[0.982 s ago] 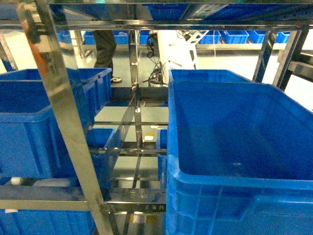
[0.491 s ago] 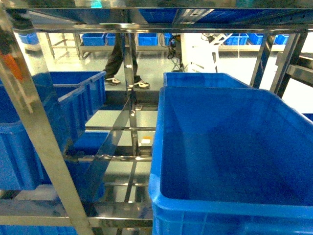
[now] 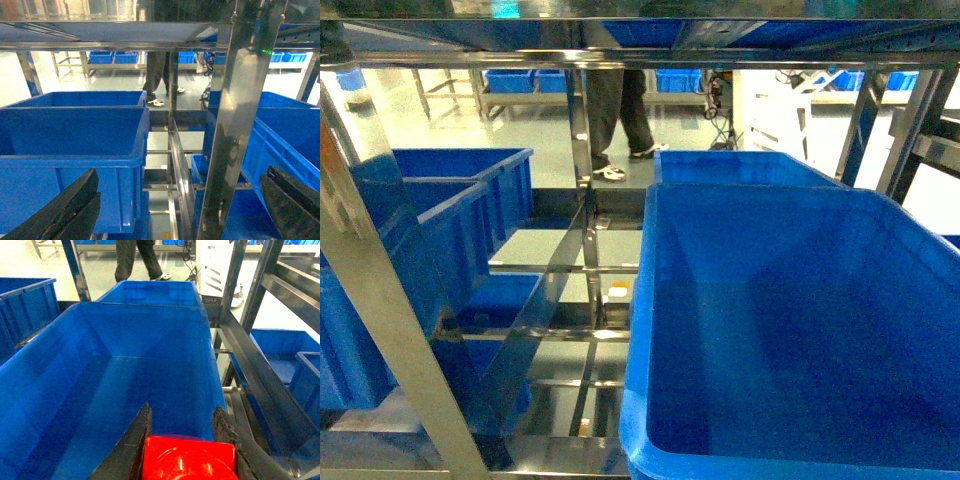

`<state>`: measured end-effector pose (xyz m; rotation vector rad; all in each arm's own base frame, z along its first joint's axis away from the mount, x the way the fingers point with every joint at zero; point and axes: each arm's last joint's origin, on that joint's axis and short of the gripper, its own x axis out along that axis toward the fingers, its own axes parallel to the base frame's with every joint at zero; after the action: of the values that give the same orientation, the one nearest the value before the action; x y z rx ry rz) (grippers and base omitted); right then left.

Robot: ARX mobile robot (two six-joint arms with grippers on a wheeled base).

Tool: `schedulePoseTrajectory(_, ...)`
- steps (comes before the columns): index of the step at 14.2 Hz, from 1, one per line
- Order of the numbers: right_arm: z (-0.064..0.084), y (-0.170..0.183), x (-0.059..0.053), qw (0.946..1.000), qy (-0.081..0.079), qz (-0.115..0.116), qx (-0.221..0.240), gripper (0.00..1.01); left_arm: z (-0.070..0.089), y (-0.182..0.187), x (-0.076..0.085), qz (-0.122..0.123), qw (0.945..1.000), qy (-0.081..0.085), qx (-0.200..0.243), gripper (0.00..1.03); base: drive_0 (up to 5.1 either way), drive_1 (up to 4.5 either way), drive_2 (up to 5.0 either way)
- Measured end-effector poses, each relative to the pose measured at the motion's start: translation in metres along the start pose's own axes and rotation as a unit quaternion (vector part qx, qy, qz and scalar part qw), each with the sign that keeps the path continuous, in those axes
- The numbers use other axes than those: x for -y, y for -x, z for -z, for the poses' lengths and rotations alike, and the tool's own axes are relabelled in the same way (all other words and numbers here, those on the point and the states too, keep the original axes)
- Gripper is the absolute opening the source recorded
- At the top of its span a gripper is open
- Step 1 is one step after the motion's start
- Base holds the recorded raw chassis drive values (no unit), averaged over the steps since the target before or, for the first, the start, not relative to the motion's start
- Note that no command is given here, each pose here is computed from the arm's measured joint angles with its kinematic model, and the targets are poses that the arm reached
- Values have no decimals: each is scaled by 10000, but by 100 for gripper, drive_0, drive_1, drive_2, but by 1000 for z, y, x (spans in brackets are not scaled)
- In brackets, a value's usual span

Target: Pick red block from blue box to shelf

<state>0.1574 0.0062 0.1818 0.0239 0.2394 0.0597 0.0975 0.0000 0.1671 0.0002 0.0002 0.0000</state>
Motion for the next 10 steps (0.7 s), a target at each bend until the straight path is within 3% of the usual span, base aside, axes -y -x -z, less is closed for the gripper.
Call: schedulePoseTrajectory(10, 0, 0, 0, 10000, 0, -2, 2, 29, 0, 0, 0, 0, 10000, 0, 0, 98, 0, 0, 0)
